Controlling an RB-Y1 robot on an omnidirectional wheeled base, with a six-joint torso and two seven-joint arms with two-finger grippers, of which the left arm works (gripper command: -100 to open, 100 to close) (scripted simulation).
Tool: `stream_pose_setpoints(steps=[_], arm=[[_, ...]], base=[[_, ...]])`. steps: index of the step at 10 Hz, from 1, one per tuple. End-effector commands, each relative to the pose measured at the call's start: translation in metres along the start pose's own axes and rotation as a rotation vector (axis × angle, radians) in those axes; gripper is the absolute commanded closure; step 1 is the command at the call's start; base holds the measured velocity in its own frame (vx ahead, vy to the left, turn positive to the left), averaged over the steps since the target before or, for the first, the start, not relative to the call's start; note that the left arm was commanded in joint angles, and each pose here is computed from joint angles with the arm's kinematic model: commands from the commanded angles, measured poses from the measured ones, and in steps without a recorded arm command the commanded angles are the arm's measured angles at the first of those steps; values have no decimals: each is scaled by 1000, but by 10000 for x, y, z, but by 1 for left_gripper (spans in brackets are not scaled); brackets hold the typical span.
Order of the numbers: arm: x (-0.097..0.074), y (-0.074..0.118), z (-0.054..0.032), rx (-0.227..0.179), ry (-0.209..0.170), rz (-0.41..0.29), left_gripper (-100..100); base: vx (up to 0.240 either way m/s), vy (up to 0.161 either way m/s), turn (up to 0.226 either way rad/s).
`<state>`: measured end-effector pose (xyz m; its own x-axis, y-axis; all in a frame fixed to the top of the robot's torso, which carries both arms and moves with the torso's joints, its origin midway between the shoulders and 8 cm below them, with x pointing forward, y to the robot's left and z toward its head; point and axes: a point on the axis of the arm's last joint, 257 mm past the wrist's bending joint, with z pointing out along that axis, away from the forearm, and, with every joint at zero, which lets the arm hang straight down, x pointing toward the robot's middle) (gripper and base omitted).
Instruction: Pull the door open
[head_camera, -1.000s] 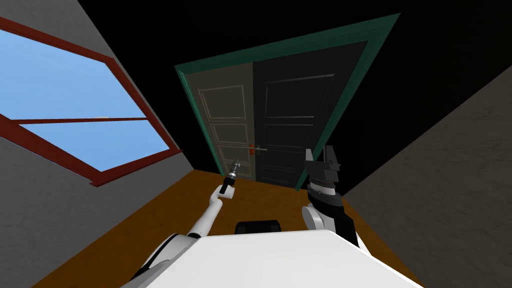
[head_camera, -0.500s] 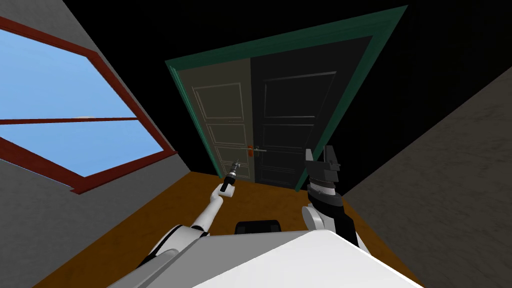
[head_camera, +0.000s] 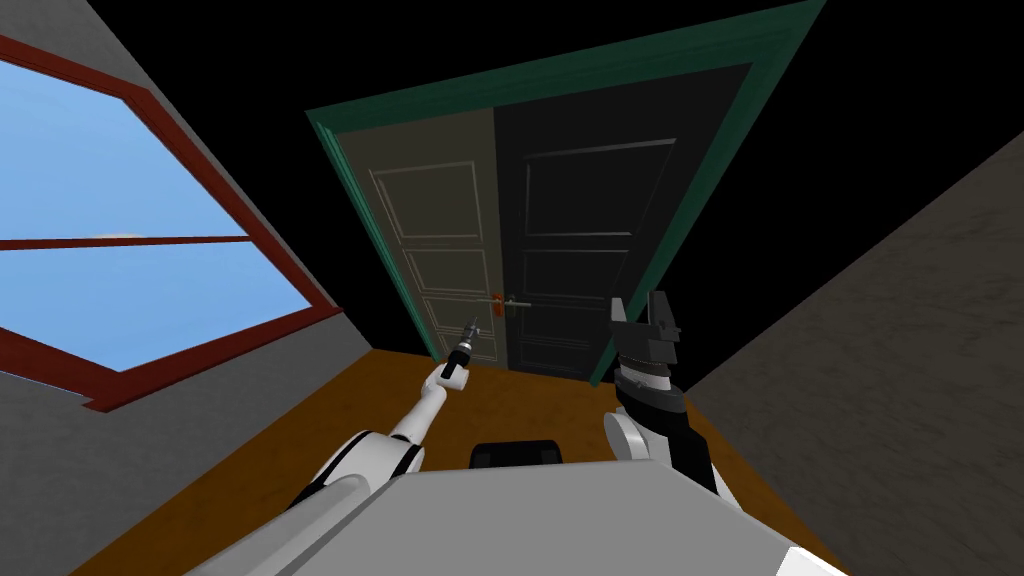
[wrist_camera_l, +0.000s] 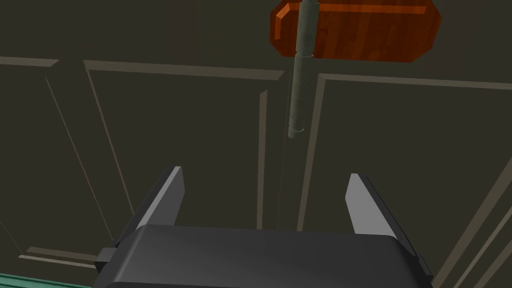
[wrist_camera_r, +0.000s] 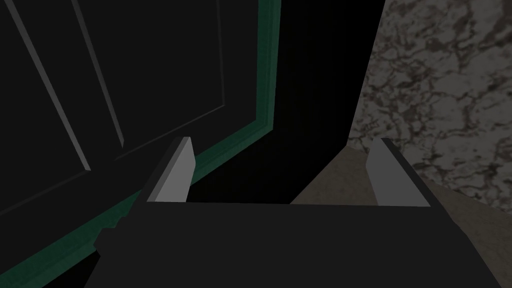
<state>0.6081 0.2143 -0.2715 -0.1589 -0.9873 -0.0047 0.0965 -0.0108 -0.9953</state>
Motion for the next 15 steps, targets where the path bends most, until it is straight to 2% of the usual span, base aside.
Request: stream_pose_setpoints(steps=[1, 9, 10, 11, 12, 13, 14, 15], arm=[[-11, 46, 39, -17, -3, -1, -100], [-178, 230, 179, -97, -25, -4, -100], [-167, 217, 168, -89, -23, -3, -100], [-461, 258, 79, -100, -61, 1, -100], [-649, 277, 16, -106, -85, 4, -100], [-750, 285, -20, -109, -98, 6, -100], [-750, 285, -20, -109, -98, 6, -100], [-964, 297, -99, -114, -126, 9, -100]], base=[[95, 8, -42], [100, 2, -45], [57, 9, -12], [33, -33, -93], [50, -59, -108], [49, -53, -66], [28, -31, -16], [30, -34, -101]])
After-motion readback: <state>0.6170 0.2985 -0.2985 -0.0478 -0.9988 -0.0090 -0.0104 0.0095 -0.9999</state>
